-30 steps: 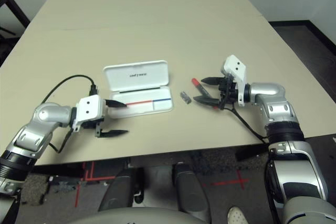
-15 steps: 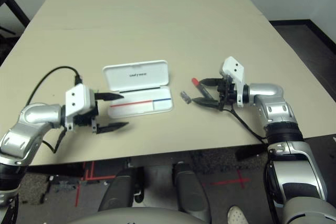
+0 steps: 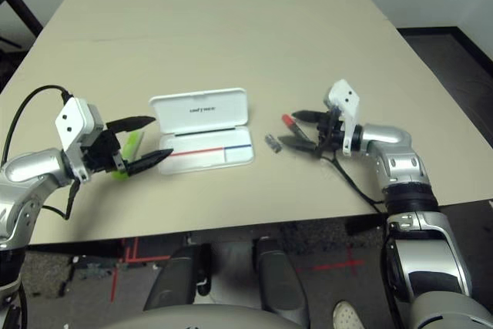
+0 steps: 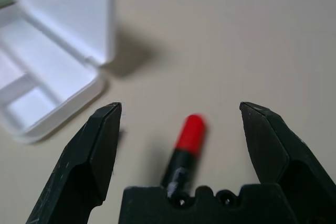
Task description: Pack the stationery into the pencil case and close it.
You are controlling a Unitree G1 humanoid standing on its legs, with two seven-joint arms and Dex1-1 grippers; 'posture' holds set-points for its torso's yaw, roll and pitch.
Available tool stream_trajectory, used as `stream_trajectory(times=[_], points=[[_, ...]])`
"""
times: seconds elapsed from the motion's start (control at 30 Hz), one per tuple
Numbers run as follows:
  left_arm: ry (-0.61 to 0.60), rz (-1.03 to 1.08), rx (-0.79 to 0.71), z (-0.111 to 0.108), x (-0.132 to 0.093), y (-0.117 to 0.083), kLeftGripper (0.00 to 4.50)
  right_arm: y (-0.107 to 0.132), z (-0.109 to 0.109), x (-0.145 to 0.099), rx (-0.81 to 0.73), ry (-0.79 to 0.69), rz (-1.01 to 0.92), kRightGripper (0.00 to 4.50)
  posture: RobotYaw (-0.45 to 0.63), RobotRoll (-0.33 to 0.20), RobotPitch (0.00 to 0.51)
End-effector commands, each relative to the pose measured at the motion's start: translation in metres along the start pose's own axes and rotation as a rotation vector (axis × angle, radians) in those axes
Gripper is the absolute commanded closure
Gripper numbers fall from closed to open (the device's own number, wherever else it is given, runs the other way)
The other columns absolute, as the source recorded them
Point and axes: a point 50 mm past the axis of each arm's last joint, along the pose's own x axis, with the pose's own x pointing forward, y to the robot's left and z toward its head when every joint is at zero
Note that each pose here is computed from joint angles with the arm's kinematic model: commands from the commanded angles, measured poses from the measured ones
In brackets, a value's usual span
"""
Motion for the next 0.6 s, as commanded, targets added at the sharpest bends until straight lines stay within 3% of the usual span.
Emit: stream_trajectory(times=[0.03, 0.23, 0.6], points=[[0.008, -0.048, 0.02, 0.0, 0.004, -0.006, 0.04, 0.005, -0.007, -0.006, 0.017, 0.082, -0.113, 0.0, -0.01, 0.0, 0.164], [0.009, -0.075, 0.026, 0.0, 0.008, -0.008, 0.04, 0.019, -0.014, -0.006, 0.1, 0.161, -0.144, 0.0, -0.03, 0.0, 0.162], [0.008, -0.093, 0.044, 0.003, 0.011, -0.008, 0.04, 0.026, -0.031, 0.002, 0.157, 0.305, -0.095, 0.0, -0.02, 0.0, 0.153]])
